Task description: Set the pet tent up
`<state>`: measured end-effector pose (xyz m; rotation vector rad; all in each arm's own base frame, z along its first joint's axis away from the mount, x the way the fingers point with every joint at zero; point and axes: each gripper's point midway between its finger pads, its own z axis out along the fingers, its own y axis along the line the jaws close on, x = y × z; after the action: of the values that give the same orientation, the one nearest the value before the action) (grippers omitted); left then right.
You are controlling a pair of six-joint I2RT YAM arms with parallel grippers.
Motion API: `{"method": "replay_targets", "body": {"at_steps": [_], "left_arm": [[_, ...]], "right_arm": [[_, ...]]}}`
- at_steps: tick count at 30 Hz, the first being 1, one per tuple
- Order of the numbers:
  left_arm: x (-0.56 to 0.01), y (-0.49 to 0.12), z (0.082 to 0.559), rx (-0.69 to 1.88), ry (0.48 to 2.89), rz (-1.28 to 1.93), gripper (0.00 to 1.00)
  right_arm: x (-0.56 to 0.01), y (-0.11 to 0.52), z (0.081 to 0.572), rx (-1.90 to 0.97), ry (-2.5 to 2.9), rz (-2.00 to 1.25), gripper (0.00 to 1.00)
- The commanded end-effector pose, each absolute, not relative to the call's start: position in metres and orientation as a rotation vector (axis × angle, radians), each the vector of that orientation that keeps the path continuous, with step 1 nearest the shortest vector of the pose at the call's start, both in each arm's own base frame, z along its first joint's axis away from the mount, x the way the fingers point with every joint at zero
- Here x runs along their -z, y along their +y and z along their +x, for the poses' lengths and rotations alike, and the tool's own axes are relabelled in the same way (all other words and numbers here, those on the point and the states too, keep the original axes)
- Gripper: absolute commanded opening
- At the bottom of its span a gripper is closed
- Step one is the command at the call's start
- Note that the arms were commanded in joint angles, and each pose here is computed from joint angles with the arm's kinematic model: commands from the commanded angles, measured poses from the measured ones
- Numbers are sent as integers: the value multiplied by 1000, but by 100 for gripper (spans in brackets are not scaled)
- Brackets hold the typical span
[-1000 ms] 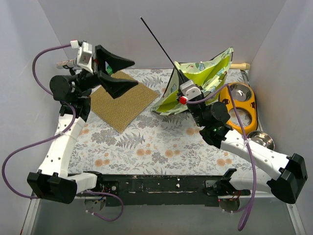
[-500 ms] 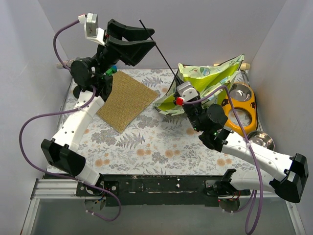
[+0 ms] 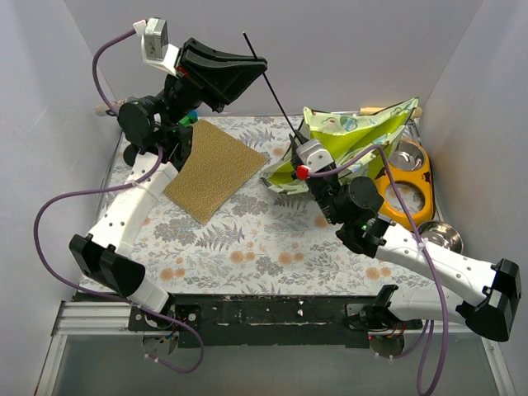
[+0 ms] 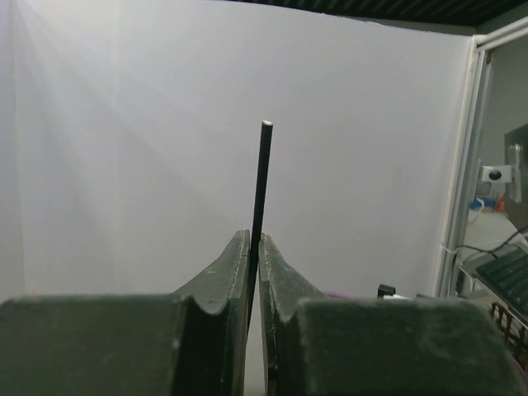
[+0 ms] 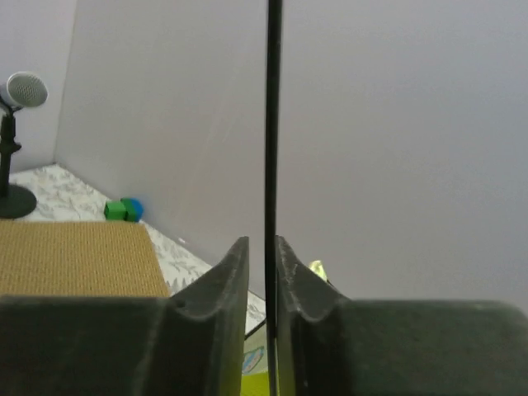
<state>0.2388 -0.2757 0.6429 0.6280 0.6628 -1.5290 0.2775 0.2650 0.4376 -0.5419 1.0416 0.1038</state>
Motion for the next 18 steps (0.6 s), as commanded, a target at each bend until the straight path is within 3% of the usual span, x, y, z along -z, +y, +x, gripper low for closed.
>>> {"method": "replay_targets", "body": {"at_steps": [1, 3, 8, 18], "left_arm": [[-645, -276, 209, 1543, 650, 765, 0], [-629, -278, 210, 1532, 712, 835, 0], [-586, -278, 211, 1535, 865, 939, 0], [-553, -273, 193, 1515, 932, 1182, 0]], "right_arm": [[-437, 277, 265, -220, 1123, -642, 44], [-435, 285, 250, -289, 1158, -759, 62], [-430, 278, 194, -436, 1126, -1046, 80], [-473, 219, 217, -169, 1179, -909, 84]]}}
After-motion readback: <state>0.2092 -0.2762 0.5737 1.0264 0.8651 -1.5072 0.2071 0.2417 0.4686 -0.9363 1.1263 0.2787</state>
